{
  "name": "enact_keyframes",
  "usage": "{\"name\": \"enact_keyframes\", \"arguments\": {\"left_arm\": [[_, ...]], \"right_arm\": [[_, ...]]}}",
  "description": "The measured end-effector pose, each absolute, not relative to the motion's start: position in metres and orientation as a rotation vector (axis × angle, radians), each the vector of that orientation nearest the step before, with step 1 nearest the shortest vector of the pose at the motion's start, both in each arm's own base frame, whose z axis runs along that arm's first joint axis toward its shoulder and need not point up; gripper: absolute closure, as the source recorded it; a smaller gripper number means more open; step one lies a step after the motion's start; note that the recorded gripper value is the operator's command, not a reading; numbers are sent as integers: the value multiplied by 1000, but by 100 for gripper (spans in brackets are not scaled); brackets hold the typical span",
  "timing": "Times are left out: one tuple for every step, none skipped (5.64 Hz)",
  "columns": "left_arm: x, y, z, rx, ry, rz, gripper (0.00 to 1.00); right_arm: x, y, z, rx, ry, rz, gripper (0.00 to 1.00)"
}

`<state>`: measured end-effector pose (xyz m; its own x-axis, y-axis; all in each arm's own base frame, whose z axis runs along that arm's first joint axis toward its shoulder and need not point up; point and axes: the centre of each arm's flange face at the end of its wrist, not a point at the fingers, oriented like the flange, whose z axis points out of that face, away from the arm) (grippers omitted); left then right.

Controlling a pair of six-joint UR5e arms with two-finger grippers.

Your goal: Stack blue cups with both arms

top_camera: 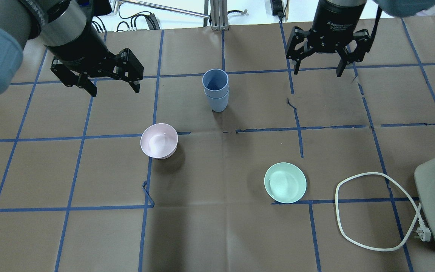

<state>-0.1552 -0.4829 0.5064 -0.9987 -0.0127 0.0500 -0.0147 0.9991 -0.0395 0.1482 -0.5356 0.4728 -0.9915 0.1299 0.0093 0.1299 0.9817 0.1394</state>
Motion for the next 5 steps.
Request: {"name": "enact_keyframes", "arguments": {"left_arm": [[-155,-483,506,21,-3092,62,1],[-155,-483,506,21,-3091,62,1],[-155,-483,506,20,-3091,62,1],[-156,-483,506,19,-3091,62,1],[-156,-483,506,19,-3091,62,1]], "right_arm": [[142,-513,470,-210,-3128,-227,0],[140,-508,470,-215,-3134,-181,0],[138,-510,472,-219,-3138,-115,0],[138,-512,473,-220,-3139,-90,0],[138,-512,473,-221,-3140,-82,0]]}}
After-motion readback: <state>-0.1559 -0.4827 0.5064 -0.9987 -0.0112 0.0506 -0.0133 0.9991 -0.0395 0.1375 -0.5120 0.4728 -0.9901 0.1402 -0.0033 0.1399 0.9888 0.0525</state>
